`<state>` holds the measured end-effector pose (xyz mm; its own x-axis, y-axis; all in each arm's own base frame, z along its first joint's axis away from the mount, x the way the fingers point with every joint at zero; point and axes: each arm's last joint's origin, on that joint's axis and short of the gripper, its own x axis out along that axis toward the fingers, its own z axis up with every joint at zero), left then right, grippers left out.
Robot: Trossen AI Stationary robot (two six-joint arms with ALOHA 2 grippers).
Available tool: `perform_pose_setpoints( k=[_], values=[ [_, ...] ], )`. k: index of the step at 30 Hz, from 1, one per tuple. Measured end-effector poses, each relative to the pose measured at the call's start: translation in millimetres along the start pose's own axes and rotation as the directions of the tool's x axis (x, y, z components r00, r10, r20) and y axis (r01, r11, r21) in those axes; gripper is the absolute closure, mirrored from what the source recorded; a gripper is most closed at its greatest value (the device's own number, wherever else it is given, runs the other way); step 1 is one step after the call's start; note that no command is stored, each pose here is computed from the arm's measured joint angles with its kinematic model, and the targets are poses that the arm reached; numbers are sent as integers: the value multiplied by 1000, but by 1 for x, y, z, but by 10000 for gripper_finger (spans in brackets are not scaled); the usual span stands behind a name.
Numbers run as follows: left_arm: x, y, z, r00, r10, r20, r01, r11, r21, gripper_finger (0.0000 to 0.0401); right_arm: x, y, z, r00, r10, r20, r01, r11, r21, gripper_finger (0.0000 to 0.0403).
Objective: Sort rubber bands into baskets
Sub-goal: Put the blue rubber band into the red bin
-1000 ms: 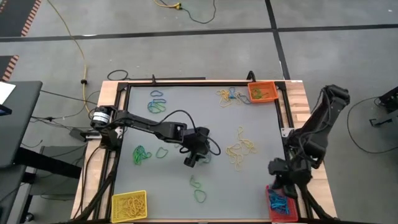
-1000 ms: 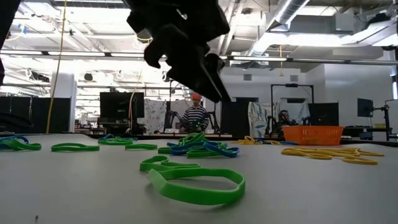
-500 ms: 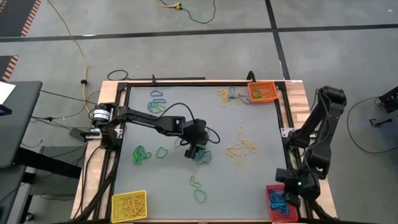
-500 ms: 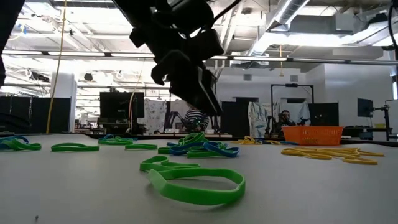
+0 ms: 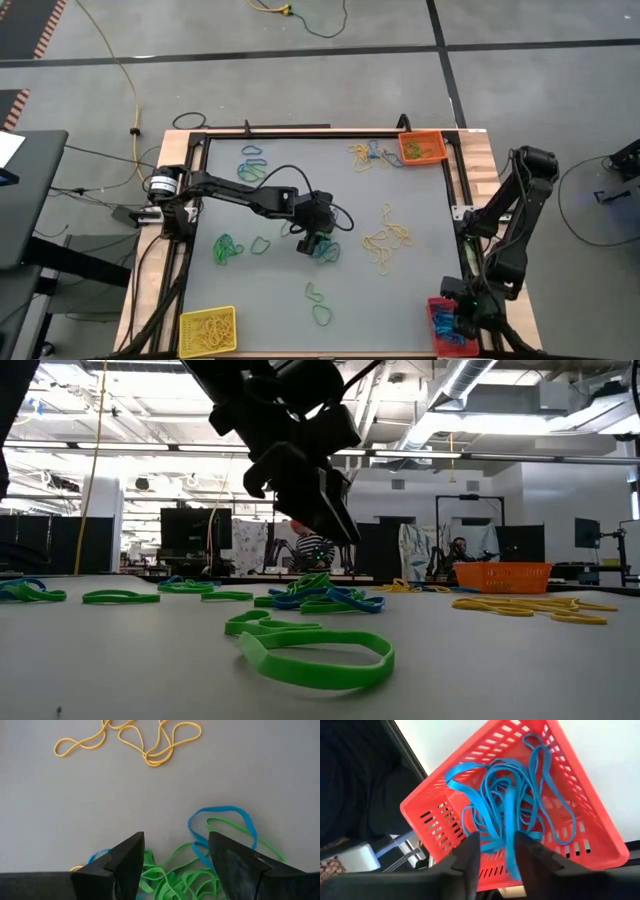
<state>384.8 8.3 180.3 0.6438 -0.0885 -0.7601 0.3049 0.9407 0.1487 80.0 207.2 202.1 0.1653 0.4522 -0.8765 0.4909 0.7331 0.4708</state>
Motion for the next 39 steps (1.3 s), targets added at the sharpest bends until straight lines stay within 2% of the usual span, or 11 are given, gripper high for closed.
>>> perform_pose_setpoints(
  k=[7, 11, 17, 20, 24, 28, 34, 39],
  values=[
    [-1, 9, -4, 994, 99, -43, -100, 995, -4, 189, -8, -1, 3, 1000, 22, -10, -22, 1000, 17, 158],
    [-5, 23, -8, 985, 161, -56, -164, 985, -47, 189, -19, -6, 4, 1000, 17, 12, -17, 1000, -2, 149],
    [-13, 50, -23, 975, 194, -108, -212, 960, -185, 189, -36, -21, 16, 977, -35, 210, 50, 996, -70, 148],
    [-19, 62, -33, 977, 165, -136, -195, 948, -251, 189, -42, -25, 24, 943, -42, 330, 85, 990, -116, 148],
    [-29, 74, -43, 980, 118, -157, -163, 936, -313, 189, -45, -25, 37, 870, -47, 491, 150, 973, -173, 148],
    [-33, 76, -53, 980, 37, -194, -105, 931, -351, 189, -42, -22, 50, 797, -63, 600, 241, 945, -222, 148],
    [-30, 69, -58, 970, -24, -242, -61, 939, -338, 189, -37, -18, 68, 716, -100, 691, 377, 888, -262, 148],
    [-28, 60, -57, 962, -46, -267, -40, 951, -308, 189, -34, -10, 83, 644, -83, 760, 440, 854, -280, 148]
  ],
)
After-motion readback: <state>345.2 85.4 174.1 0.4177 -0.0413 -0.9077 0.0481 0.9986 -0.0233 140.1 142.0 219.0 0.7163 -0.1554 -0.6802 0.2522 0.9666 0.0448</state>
